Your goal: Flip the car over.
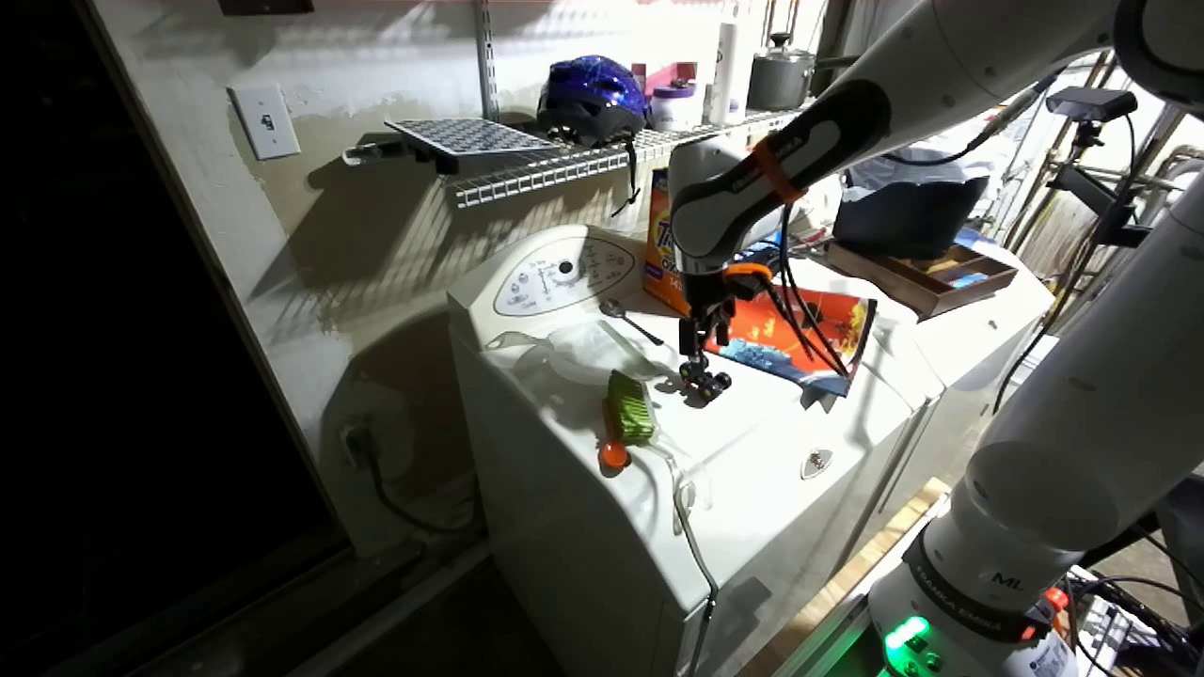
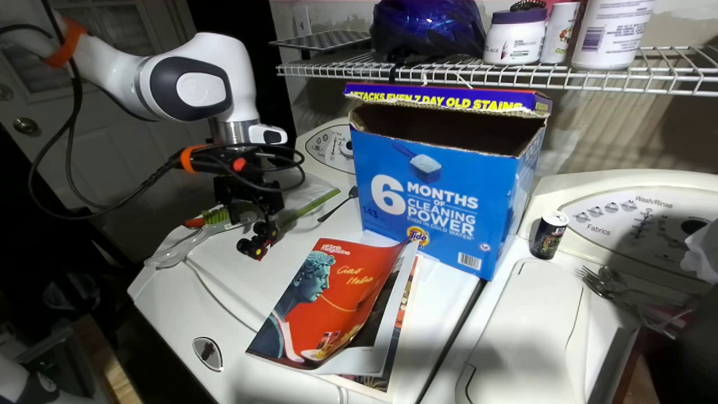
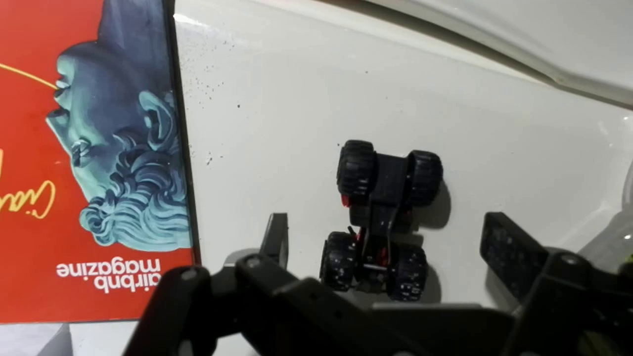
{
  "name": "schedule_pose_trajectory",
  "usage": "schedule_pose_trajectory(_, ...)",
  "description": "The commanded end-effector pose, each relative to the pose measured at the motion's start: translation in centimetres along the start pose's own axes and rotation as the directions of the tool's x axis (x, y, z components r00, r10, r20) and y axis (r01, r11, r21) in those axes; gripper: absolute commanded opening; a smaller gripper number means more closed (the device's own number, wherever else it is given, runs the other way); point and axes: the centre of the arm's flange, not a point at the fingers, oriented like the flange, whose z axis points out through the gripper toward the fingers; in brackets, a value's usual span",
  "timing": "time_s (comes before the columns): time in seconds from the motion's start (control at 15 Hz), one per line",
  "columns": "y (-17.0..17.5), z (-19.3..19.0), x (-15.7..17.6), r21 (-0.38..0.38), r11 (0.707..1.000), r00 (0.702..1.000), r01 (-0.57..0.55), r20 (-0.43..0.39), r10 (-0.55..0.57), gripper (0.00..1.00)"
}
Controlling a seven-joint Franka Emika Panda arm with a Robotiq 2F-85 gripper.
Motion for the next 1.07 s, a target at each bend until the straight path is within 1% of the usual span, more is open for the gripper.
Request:
schedule_pose_trajectory(0.0,-0.2,-2.2,-0.6,-0.006,1.0,0.999,-0.031,-0.019,0.031,1.0)
schedule_pose_trajectory(0.27,-0.3,-3.7,-1.0,-0.011,0.996,0.996,-0.087,-0.036,0.087,1.0)
schedule_pose_trajectory(0.67,-0.5,-6.1,-1.4,-0.014,0.983,0.982,-0.183,-0.045,0.182,1.0)
schedule_pose_trajectory(0.73,-0.5,-6.3,-1.4,-0.007,0.983,0.982,-0.185,-0.039,0.185,1.0)
schedule_pose_trajectory(0.8,0.0,-5.1,-1.3,-0.013,0.987,0.986,-0.159,-0.05,0.159,1.0)
schedule_pose_trajectory(1.0,0.0,-5.1,-1.3,-0.013,0.987,0.986,-0.162,-0.048,0.161,1.0)
